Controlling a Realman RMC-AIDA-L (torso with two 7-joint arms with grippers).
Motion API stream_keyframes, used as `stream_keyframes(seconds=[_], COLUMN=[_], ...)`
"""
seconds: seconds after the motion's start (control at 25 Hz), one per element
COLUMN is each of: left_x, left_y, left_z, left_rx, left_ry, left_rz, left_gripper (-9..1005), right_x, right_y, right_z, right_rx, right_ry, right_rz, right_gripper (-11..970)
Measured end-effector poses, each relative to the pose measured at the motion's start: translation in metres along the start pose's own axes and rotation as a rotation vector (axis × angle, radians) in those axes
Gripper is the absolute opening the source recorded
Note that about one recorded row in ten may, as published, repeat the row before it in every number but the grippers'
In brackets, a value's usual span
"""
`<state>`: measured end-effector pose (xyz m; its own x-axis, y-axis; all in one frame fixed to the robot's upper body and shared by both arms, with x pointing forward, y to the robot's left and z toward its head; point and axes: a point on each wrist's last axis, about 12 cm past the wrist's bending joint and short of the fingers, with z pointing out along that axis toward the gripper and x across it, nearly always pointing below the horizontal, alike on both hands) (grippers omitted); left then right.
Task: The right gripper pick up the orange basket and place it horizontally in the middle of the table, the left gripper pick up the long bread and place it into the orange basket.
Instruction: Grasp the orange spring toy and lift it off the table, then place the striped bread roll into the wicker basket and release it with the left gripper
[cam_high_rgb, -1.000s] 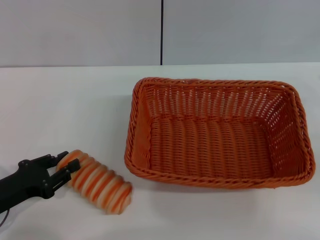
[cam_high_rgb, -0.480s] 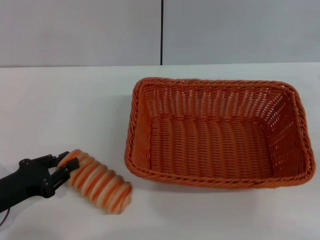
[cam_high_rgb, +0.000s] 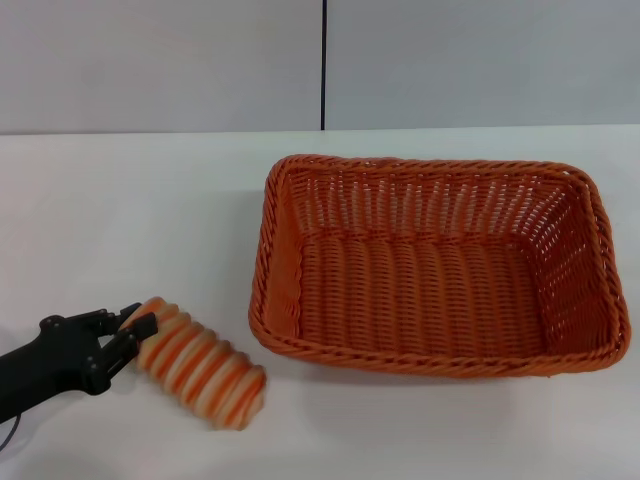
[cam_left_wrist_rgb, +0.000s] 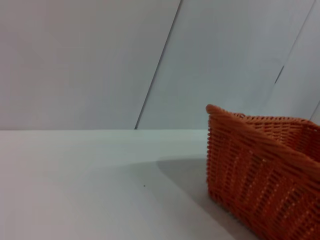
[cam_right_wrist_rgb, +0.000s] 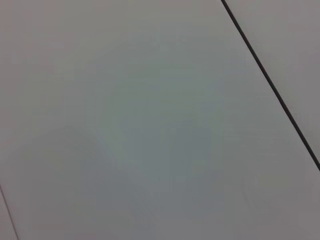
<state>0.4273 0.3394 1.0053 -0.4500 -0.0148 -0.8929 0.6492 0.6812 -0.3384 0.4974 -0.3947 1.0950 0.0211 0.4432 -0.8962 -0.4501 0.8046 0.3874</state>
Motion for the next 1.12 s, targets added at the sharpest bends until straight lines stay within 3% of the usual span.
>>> stream_keyframes(seconds=[0.48, 0.68, 0.88, 1.08, 1.12], left_x=[-0.021, -0.038, -0.06, -0.076, -0.085], left_y=[0.012, 0.028, 0.048, 0.049, 0.044], left_z=[-0.013, -0.031, -0.049, -0.029, -0.006], left_rx=[0.031, -0.069, -0.232, -0.223, -0.161], left_ry=[-0.026, -0.083, -0.28, -0.414, -0.463], left_rz=[-0.062, -0.053, -0.076, -0.096, -0.11], left_gripper=[182, 174, 167, 169, 169], right_x=[-0.001, -0.002, -0.004, -0.005, -0.005], right_y=[0.001, 0.002, 0.001, 0.001, 0.001], right_z=[0.002, 0.002, 0.002, 0.003, 0.003], right_rx=[-0.008, -0.01, -0.006, -0.008, -0.009], right_ry=[-0.015, -0.021, -0.041, -0.045, -0.046], right_rz=[0.002, 0.003, 0.004, 0.004, 0.004], right_gripper=[730, 730, 730, 730, 730])
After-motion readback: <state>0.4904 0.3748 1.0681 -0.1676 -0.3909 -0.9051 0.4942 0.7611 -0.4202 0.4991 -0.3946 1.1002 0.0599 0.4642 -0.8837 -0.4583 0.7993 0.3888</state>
